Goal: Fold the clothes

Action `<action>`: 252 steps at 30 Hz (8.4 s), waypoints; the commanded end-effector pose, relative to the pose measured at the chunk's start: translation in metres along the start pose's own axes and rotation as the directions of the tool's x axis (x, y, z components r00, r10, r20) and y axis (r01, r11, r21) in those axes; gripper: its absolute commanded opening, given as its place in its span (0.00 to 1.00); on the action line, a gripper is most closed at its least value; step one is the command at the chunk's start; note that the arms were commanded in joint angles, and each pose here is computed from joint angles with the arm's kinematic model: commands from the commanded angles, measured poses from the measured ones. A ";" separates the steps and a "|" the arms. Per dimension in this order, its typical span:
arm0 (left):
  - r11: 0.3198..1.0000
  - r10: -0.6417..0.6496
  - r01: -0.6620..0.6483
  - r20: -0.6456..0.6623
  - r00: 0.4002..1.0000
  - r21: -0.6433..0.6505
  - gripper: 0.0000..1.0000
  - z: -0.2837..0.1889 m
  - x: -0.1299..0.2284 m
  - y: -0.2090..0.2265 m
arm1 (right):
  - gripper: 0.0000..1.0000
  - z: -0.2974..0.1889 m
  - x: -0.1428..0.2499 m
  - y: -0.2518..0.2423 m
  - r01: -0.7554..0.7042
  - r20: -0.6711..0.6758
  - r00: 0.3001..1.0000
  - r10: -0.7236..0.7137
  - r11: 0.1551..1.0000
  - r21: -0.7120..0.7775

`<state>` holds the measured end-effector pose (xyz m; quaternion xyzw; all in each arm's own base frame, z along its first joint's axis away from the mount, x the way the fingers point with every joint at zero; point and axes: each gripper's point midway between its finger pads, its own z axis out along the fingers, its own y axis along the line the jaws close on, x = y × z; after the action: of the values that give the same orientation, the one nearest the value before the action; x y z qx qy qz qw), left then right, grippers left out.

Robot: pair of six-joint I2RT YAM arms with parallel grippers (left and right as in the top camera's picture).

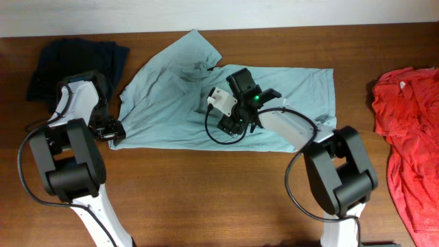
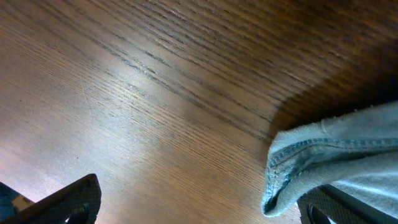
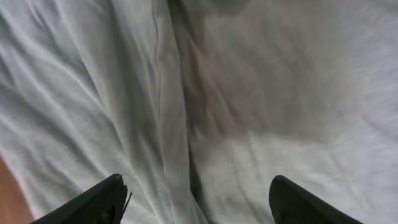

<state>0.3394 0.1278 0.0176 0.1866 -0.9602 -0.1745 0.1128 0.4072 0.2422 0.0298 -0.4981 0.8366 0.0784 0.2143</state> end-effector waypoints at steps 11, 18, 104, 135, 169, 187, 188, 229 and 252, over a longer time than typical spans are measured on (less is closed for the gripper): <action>1.000 0.002 -0.003 -0.020 1.000 -0.025 0.99 0.009 0.002 0.002 | 0.53 0.013 -0.001 0.000 -0.016 0.010 1.000 0.015 1.000 0.006; 1.000 0.002 -0.003 -0.020 1.000 -0.025 0.99 0.009 0.002 0.002 | 0.51 0.013 0.003 0.002 -0.018 -0.003 1.000 0.018 1.000 -0.004; 1.000 0.002 -0.003 -0.020 1.000 -0.026 0.99 0.009 0.002 0.002 | 0.38 0.012 0.010 -0.058 -0.106 0.100 0.990 0.098 0.991 0.080; 1.000 0.002 -0.003 -0.021 1.000 -0.025 0.99 0.009 0.002 0.002 | 0.46 -0.091 0.111 -0.072 -0.451 -0.258 0.855 0.449 0.891 0.055; 1.000 0.002 -0.003 -0.021 1.000 -0.025 0.99 0.009 0.002 0.002 | 0.31 -0.040 0.114 -0.047 -0.369 -0.172 0.921 0.349 0.924 -0.101; 1.000 0.002 -0.003 -0.021 1.000 -0.025 0.99 0.009 0.002 0.002 | 0.28 -0.024 0.122 -0.045 -0.380 -0.197 0.914 0.354 0.918 -0.116; 1.000 0.002 -0.003 -0.021 1.000 -0.025 0.99 0.009 0.002 0.002 | 0.26 -0.024 0.122 -0.046 -0.378 -0.193 0.915 0.353 0.919 -0.113; 1.000 0.002 -0.003 -0.021 1.000 -0.025 0.99 0.009 0.002 0.002 | 0.72 -0.051 0.065 -0.118 -0.372 0.056 0.928 0.368 0.923 0.096; 1.000 0.002 -0.003 -0.021 1.000 -0.025 0.99 0.009 0.002 0.002 | 0.06 -0.167 0.241 -0.086 -0.929 -0.196 0.208 0.958 0.256 0.268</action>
<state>0.3393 0.1277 0.0175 0.1866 -0.9602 -0.1743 0.1130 0.3490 -0.0443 0.0961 0.0747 0.9948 0.0624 0.0307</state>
